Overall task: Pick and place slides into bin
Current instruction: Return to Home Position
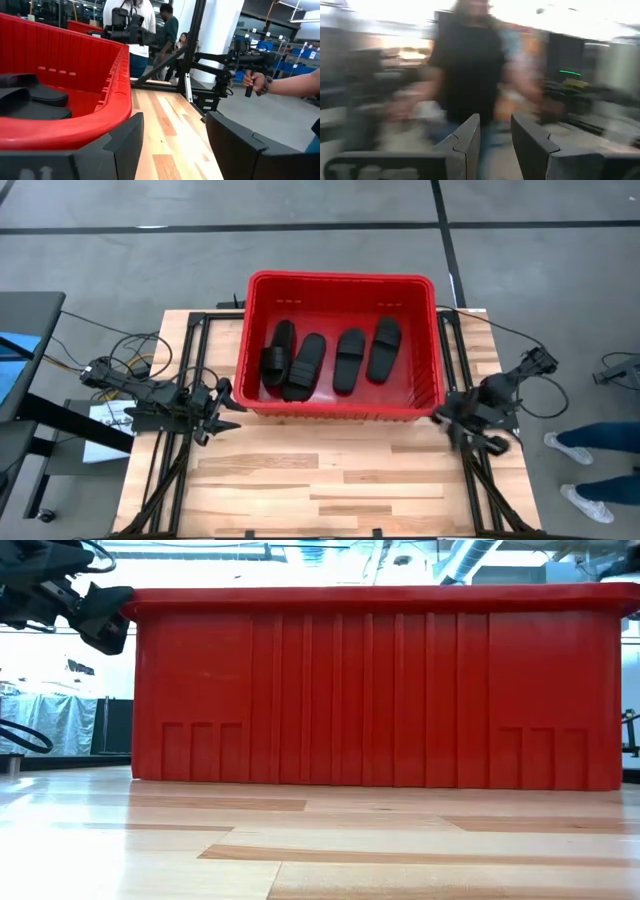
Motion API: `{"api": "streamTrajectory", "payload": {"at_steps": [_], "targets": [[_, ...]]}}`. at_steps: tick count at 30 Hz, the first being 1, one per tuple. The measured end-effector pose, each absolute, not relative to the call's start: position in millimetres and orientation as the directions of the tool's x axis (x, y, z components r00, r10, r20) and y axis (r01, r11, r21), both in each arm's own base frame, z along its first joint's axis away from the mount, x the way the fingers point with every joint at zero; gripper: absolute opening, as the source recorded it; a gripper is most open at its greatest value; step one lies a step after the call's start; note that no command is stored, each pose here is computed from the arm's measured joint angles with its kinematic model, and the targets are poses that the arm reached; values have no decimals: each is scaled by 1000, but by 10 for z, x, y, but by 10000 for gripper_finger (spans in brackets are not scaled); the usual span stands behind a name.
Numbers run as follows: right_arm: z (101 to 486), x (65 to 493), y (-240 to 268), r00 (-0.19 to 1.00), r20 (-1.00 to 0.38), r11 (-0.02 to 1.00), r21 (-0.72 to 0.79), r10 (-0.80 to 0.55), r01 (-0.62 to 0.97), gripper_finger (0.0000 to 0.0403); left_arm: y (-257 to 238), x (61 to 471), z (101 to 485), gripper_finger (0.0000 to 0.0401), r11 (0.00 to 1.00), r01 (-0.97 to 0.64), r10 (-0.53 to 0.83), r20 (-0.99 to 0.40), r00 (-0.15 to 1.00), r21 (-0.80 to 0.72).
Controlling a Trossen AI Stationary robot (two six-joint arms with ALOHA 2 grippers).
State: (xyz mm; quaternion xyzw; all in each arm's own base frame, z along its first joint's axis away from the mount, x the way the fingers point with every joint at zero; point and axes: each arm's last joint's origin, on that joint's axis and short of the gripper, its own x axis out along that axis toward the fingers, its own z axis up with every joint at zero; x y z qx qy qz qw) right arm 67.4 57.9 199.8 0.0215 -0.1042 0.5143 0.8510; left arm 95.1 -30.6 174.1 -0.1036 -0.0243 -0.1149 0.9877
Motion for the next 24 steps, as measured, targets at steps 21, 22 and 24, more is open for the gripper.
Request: {"api": "streamTrajectory", "payload": {"at_steps": [21,22,24], "targets": [[1811,762,449,757,-104,755,237,645,-611,102,-302,951,1754,210,948,229,-215,86,973,-219],[1804,773,435,782,-112,784,211,613,-584,102,-302,951,1754,210,948,230,-216,86,973,-219],[1766,788,404,823,-150,832,196,548,-519,102,-303,951,1752,210,948,230,-216,85,973,-219]]}}
